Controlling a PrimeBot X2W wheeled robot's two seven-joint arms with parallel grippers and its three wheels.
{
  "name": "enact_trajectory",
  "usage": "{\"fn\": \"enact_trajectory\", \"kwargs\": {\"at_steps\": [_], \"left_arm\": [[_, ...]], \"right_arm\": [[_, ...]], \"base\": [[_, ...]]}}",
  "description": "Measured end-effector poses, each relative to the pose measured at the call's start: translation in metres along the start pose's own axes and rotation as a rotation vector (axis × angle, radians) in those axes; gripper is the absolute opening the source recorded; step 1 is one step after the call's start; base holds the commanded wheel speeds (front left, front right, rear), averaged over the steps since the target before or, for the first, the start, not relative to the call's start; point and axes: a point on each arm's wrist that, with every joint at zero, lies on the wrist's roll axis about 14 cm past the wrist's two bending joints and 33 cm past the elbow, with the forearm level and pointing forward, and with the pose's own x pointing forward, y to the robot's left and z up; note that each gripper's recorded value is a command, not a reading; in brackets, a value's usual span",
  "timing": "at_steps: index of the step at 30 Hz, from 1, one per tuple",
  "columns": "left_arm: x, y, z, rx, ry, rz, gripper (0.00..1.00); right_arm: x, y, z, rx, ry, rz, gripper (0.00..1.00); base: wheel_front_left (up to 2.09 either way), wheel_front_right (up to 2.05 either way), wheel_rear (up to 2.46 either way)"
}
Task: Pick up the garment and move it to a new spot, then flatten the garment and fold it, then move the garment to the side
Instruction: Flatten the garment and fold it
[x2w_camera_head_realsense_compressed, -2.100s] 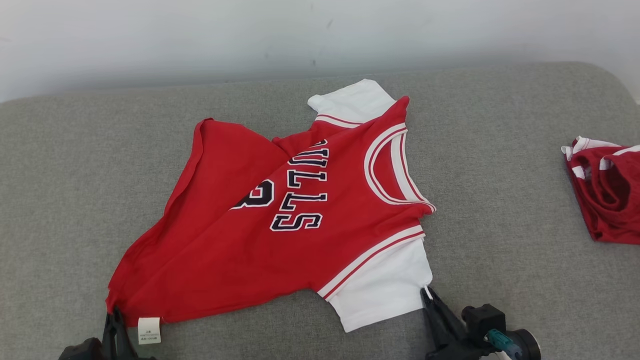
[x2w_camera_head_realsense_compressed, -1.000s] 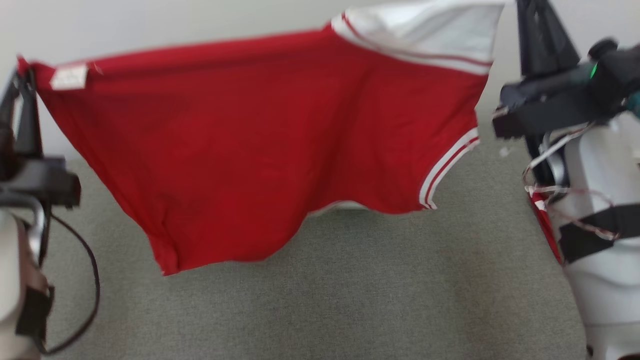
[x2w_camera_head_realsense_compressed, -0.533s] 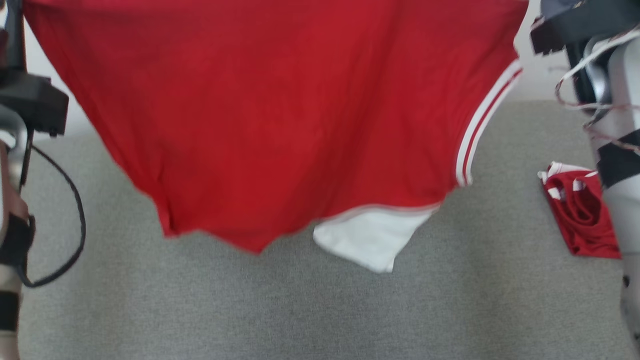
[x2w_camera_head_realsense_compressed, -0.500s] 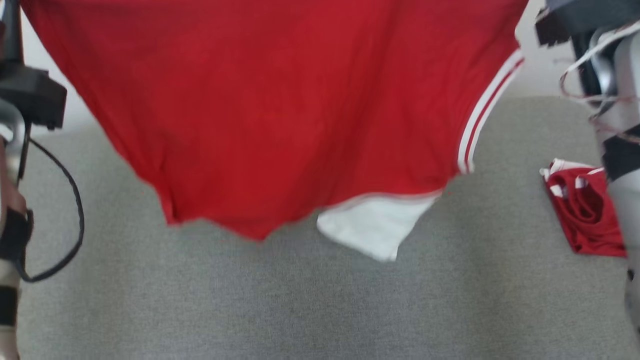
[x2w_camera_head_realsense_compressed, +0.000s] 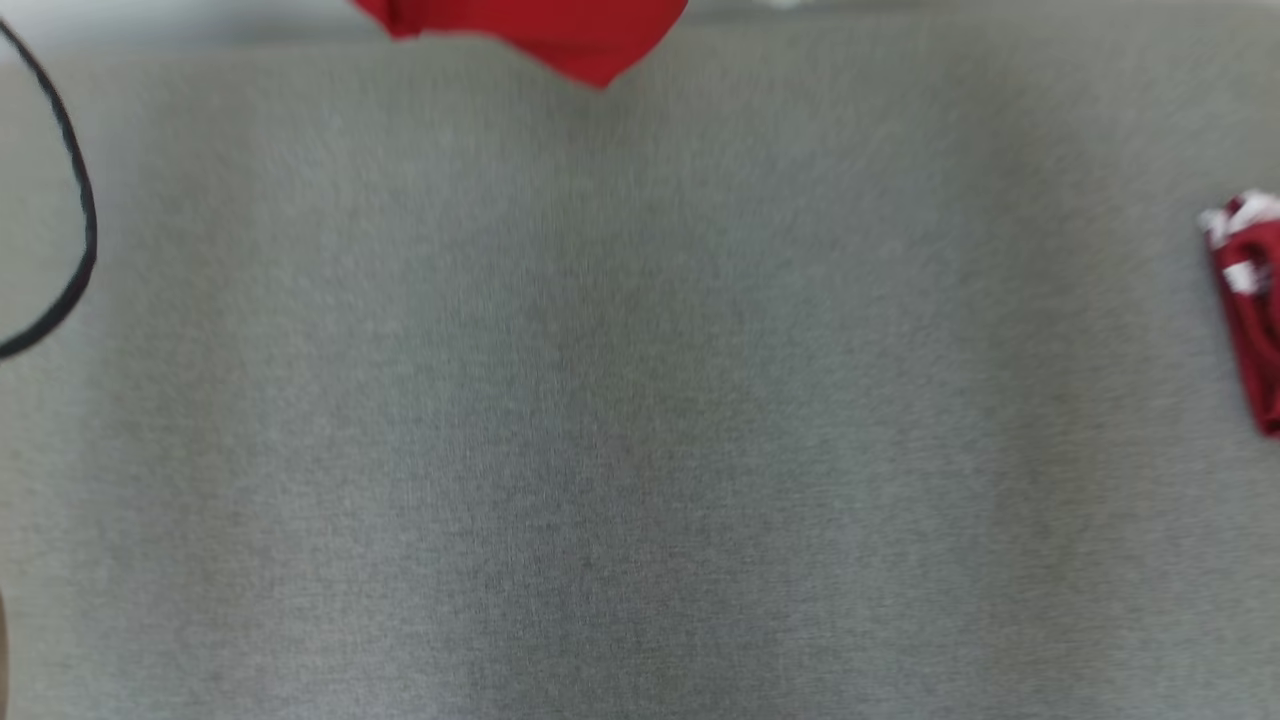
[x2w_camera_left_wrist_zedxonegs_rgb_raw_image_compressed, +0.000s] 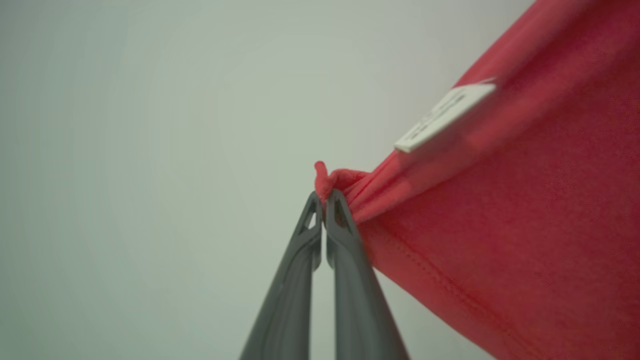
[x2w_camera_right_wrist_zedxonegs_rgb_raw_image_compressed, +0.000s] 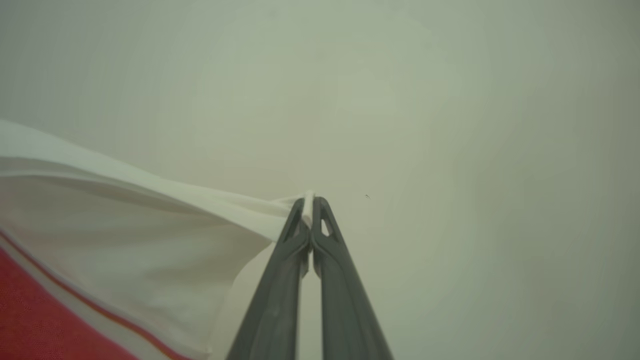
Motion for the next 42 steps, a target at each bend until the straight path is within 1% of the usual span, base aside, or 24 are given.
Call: {"fn": "enact_trajectory", "kwargs": {"at_steps": [4, 8, 12, 15, 19, 20, 21, 27, 30, 34, 36, 39, 42], "left_arm": [[0.008, -0.019, -0.034, -0.01, 0.032, 0.0, 0.0], [0.006, -0.043, -0.073, -0.044, 0.08, -0.007, 0.0], [-0.022, -0.072, -0.126, -0.12, 0.19, -0.017, 0.0], [-0.053, -0.083, -0.148, -0.176, 0.251, -0.01, 0.0], [-0.096, -0.096, -0.158, -0.253, 0.315, -0.004, 0.0], [-0.109, -0.1, -0.159, -0.287, 0.337, 0.01, 0.0], [-0.124, -0.105, -0.162, -0.298, 0.365, 0.003, 0.0], [-0.21, -0.114, -0.168, -0.434, 0.53, 0.075, 0.0], [-0.251, -0.117, -0.166, -0.476, 0.605, 0.096, 0.0], [-0.294, -0.122, -0.155, -0.509, 0.666, 0.098, 0.0], [-0.314, -0.122, -0.151, -0.518, 0.694, 0.096, 0.0], [-0.342, -0.124, -0.142, -0.532, 0.729, 0.094, 0.0], [-0.369, -0.123, -0.133, -0.541, 0.756, 0.094, 0.0]], "right_arm": [[-0.003, 0.011, -0.047, -0.014, 0.058, -0.003, 0.0], [-0.016, 0.037, -0.096, 0.02, 0.127, 0.017, 0.0], [-0.056, 0.077, -0.153, 0.087, 0.235, 0.068, 0.0], [-0.084, 0.102, -0.171, 0.149, 0.283, 0.103, 0.0], [-0.131, 0.125, -0.18, 0.227, 0.355, 0.151, 0.0], [-0.143, 0.129, -0.18, 0.246, 0.376, 0.158, 0.0], [-0.156, 0.132, -0.18, 0.269, 0.396, 0.159, 0.0], [-0.241, 0.149, -0.172, 0.37, 0.56, 0.17, 0.0], [-0.281, 0.149, -0.163, 0.409, 0.639, 0.154, 0.0], [-0.33, 0.146, -0.149, 0.428, 0.731, 0.143, 0.0], [-0.352, 0.142, -0.142, 0.441, 0.77, 0.12, 0.0], [-0.378, 0.135, -0.129, 0.442, 0.81, 0.1, 0.0], [-0.408, 0.13, -0.118, 0.428, 0.855, 0.104, 0.0]], "base": [[0.0, 0.0, 0.0], [0.0, 0.0, 0.0], [0.0, 0.0, 0.0], [0.0, 0.0, 0.0], [0.0, 0.0, 0.0], [0.0, 0.0, 0.0], [0.0, 0.0, 0.0], [0.0, 0.0, 0.0], [0.0, 0.0, 0.0], [0.0, 0.0, 0.0], [0.0, 0.0, 0.0], [0.0, 0.0, 0.0], [0.0, 0.0, 0.0]]}}
